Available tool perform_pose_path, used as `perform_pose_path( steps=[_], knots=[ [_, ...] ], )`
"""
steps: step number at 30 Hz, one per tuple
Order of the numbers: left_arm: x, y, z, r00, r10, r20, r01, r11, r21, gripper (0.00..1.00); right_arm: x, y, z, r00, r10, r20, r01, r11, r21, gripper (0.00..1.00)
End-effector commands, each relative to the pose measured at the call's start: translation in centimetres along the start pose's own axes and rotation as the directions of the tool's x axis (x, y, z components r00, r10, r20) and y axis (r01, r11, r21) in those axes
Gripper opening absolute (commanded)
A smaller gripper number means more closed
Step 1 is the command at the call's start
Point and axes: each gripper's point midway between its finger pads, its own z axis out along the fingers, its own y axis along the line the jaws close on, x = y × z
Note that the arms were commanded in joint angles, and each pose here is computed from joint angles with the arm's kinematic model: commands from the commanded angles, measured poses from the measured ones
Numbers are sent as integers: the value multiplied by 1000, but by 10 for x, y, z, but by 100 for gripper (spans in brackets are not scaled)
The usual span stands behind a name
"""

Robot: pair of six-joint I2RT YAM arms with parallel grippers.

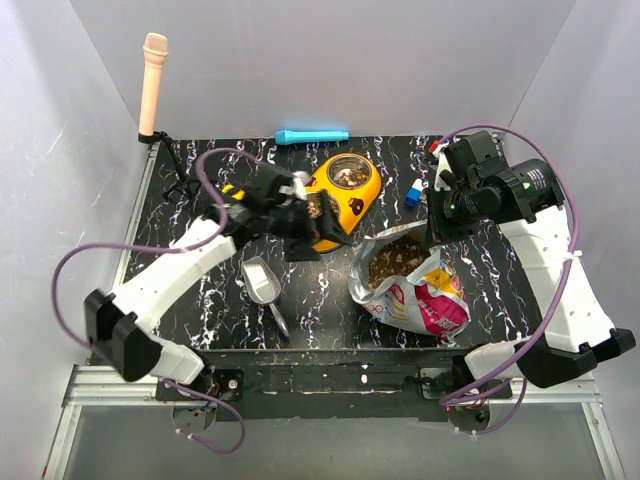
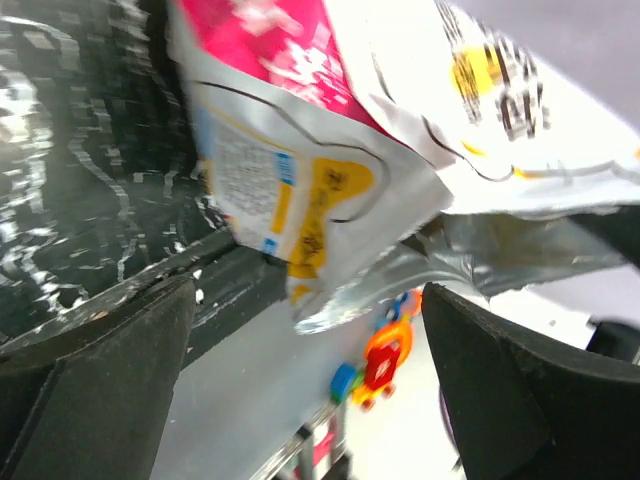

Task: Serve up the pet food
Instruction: Adjust the pet food bag at the center of the board.

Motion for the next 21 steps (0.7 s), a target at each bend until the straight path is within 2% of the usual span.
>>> perform_pose_path(
  steps=[1, 3, 7, 10, 16, 18, 19, 21],
  knots=[
    [38, -44, 35, 950, 282, -131, -267, 956, 125, 95, -38, 38, -39, 965, -6, 262, 59, 979, -193, 1],
    [46, -51, 46, 927, 351, -135, -335, 934, 124, 94, -35, 37, -40, 966, -3, 257, 55, 979, -194, 1],
    [37, -40, 65, 896, 429, -117, -427, 903, 45, 89, -30, 36, -42, 966, 1, 259, 51, 980, -195, 1],
    [36, -31, 79, 872, 467, -150, -472, 882, -2, 85, -27, 36, -45, 965, 7, 262, 46, 979, -198, 1],
    [52, -45, 110, 856, 467, -222, -468, 882, 48, 65, -22, 38, -46, 967, 15, 253, 40, 976, -214, 1],
    [55, -42, 117, 852, 467, -234, -477, 879, 18, 49, -22, 40, -48, 967, 21, 256, 39, 974, -225, 1],
    [51, -36, 119, 860, 454, -232, -472, 881, -24, 34, -21, 42, -48, 968, 18, 251, 43, 971, -235, 1],
    [42, -25, 114, 879, 424, -218, -456, 881, -125, 12, -18, 47, -48, 973, 8, 229, 54, 963, -265, 1]
  ],
)
